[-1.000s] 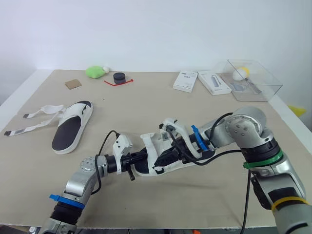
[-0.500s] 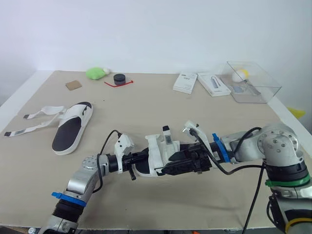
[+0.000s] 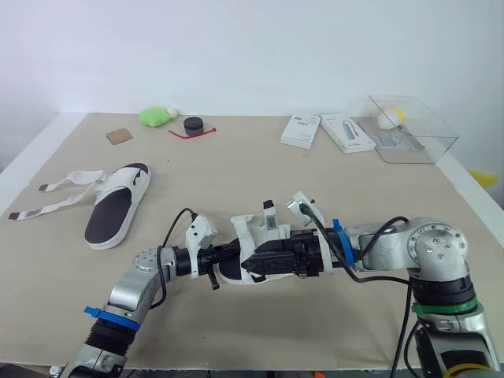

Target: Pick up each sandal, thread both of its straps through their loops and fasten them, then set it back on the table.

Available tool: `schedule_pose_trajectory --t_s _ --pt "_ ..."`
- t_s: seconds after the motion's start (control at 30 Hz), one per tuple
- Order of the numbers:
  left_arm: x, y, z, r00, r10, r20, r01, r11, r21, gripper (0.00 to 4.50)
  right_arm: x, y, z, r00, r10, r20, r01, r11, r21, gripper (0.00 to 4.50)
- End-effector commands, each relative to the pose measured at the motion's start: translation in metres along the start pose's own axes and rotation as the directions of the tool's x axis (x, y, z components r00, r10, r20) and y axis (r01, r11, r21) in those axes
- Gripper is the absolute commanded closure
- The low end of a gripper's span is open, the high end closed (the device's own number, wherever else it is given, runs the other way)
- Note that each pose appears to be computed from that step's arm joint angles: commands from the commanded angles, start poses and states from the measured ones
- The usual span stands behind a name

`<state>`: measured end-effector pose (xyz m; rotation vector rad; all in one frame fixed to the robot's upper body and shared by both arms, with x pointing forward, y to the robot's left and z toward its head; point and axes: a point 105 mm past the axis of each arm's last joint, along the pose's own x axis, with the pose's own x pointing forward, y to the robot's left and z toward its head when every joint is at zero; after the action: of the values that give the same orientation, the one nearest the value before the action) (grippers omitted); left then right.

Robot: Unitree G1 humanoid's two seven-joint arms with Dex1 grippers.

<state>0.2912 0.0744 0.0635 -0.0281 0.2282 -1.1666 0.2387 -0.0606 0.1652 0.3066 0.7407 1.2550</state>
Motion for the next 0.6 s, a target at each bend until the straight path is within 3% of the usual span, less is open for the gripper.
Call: schedule_pose_trajectory --t_s 0.03,0.1,0.33,0.6 --pt "-0.004 -0.001 -0.038 0.992 0.022 -0.127 -0.033 0.996 -0.081 4.5 -0.011 0.031 0.009 0.99 0.139 0.037 -0.137 0.989 -0.055 0.03" --pt "-0.005 -0.001 -0.038 0.992 0.023 -0.126 -0.034 0.996 -0.08 4.5 -0.014 0.037 0.005 0.985 0.169 0.015 -0.168 0.985 -0.036 0.03" --pt "-0.004 -0.001 -0.038 0.992 0.022 -0.126 -0.032 0.996 -0.079 4.5 -0.013 0.009 -0.046 0.976 0.0 -0.217 0.014 0.998 0.06 0.03" --pt "-0.005 -0.001 -0.038 0.992 0.021 -0.127 -0.031 0.996 -0.078 4.5 0.001 -0.027 -0.052 0.965 -0.158 -0.211 0.181 0.979 0.096 0.03"
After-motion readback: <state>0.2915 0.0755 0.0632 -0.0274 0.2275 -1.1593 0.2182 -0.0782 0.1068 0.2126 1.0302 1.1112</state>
